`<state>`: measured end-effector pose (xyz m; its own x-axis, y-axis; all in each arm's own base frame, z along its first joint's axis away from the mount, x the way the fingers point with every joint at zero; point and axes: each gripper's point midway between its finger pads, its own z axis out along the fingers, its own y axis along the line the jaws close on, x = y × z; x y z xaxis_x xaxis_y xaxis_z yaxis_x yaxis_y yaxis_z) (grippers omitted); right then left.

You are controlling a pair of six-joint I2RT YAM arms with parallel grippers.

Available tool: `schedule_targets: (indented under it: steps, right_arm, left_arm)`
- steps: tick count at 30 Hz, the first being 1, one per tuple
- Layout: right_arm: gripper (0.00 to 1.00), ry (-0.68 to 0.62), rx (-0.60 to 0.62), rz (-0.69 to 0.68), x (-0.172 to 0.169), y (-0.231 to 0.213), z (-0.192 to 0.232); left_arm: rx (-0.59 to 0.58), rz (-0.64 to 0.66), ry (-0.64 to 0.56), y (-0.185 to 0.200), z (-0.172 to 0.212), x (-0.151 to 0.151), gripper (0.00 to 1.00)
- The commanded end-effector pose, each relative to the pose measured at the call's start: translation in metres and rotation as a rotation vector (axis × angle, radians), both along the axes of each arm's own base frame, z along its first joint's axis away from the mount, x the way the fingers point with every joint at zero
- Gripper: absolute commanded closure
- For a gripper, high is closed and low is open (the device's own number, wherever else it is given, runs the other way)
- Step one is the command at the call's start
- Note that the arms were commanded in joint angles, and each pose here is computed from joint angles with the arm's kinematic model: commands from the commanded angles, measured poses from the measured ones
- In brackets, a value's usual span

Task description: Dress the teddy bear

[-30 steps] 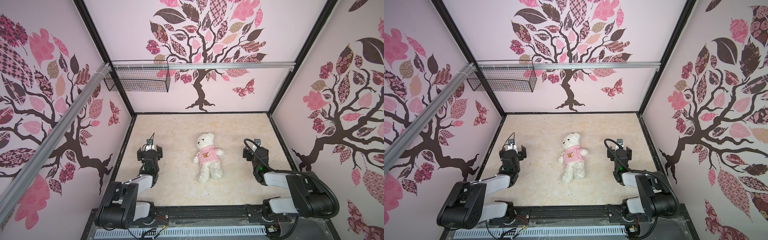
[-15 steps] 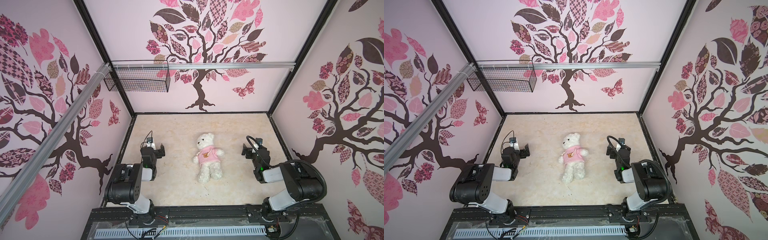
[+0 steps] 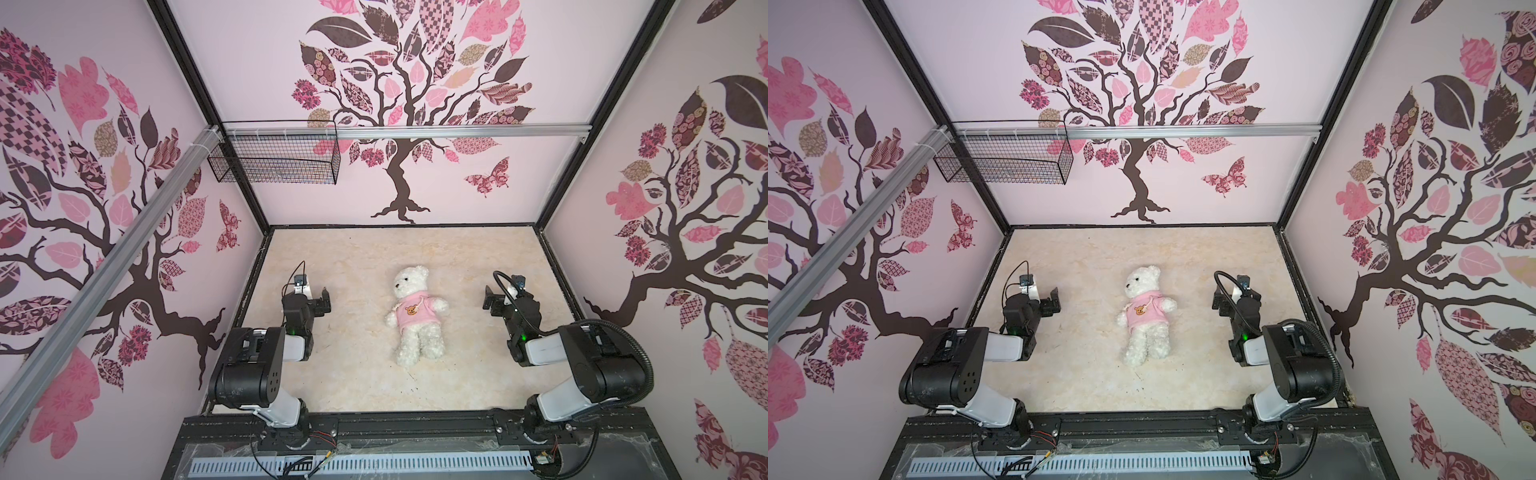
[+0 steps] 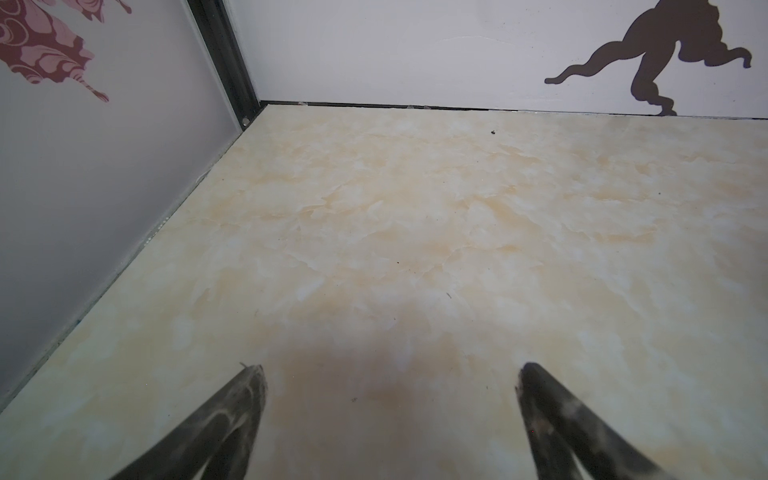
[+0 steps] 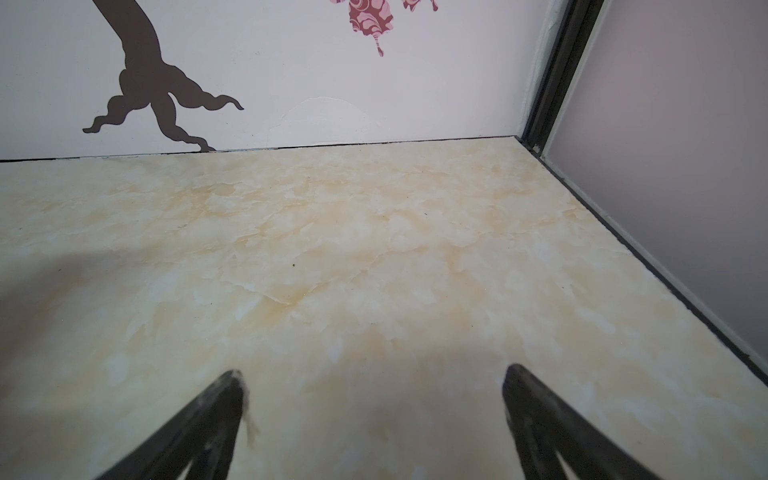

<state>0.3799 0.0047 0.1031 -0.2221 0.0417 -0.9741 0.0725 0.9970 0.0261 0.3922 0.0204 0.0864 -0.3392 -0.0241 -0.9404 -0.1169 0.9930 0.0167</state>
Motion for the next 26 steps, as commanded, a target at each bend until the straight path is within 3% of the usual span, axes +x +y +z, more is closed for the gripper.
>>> schedule_targets:
  steps: [1,26]
  right_arm:
    - [0.00,-0.038,0.015,-0.006,0.0043,-0.0016,0.0096]
    - [0.00,-0.031,0.019,-0.002,0.0056,-0.0007,0.0086]
  left_arm:
    - [-0.003,-0.002,-0.038,0.0005,0.0145,0.0080,0.03]
    - [-0.004,-0.002,-0.039,0.0007,0.0144,0.0079,0.03]
